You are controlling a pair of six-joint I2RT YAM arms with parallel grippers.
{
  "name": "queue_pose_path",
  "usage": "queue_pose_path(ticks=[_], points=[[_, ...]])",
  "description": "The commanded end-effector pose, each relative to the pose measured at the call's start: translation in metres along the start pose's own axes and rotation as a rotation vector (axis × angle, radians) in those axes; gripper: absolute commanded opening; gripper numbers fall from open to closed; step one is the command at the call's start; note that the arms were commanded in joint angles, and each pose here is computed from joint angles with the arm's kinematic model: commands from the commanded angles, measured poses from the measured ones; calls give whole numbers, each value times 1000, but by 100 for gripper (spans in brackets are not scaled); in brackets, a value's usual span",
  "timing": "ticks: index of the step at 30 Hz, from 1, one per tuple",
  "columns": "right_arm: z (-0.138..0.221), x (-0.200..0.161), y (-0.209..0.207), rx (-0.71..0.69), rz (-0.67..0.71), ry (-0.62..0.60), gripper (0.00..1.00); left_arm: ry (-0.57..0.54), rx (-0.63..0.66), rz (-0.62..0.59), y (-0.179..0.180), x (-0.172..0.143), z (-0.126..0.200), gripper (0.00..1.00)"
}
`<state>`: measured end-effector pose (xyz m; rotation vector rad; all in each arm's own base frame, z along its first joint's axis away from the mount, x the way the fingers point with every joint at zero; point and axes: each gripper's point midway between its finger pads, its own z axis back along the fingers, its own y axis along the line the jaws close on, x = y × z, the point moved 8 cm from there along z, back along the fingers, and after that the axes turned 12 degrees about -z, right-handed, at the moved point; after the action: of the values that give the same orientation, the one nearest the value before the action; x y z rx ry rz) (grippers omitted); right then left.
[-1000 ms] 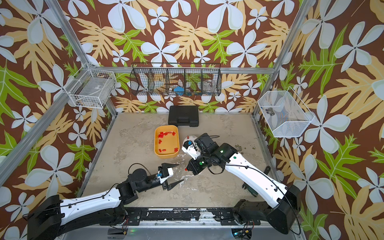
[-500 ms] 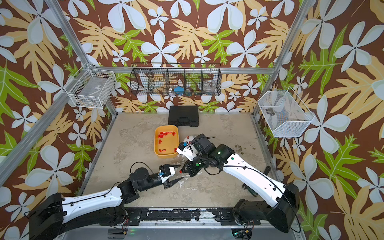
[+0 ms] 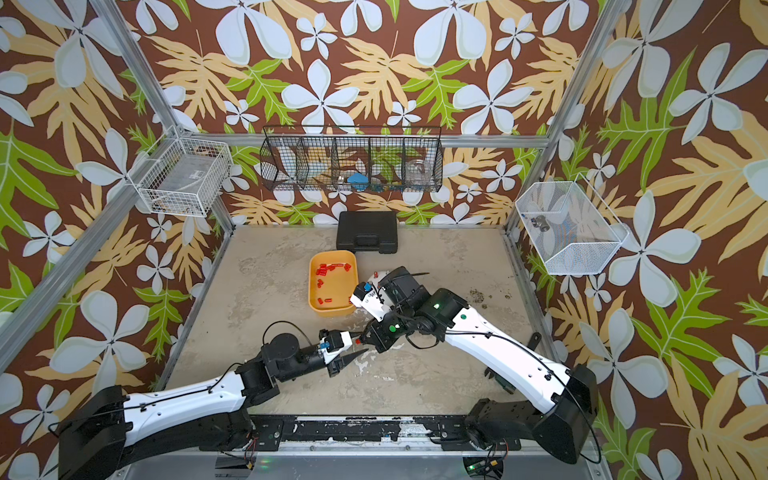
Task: Cover the protruding screws with screw protection sleeves
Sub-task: Pick up the screw protection sleeve from the center of the board.
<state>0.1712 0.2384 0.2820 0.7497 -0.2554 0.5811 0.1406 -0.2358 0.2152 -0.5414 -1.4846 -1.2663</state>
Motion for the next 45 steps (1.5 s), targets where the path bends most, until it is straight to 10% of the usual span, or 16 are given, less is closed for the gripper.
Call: queue_pose_path(ticks=[1,29,32,38,45], points=[[4,4,2,-16,5,-31,0,22,25,3,2,-3,1,40],[-1,5,-3,-27,2,-37,0,34,24,-6,5,1,-3,1],[-1,6,-4,-41,4,-47,0,33,40,-5,6,1,-2,8],[24,27,-4,-50,-3,-190,0,26,168,3,12,-7,9,59],[41,61,-42,-57,-83,-336,0,0,426,64,18,-27,53,65]])
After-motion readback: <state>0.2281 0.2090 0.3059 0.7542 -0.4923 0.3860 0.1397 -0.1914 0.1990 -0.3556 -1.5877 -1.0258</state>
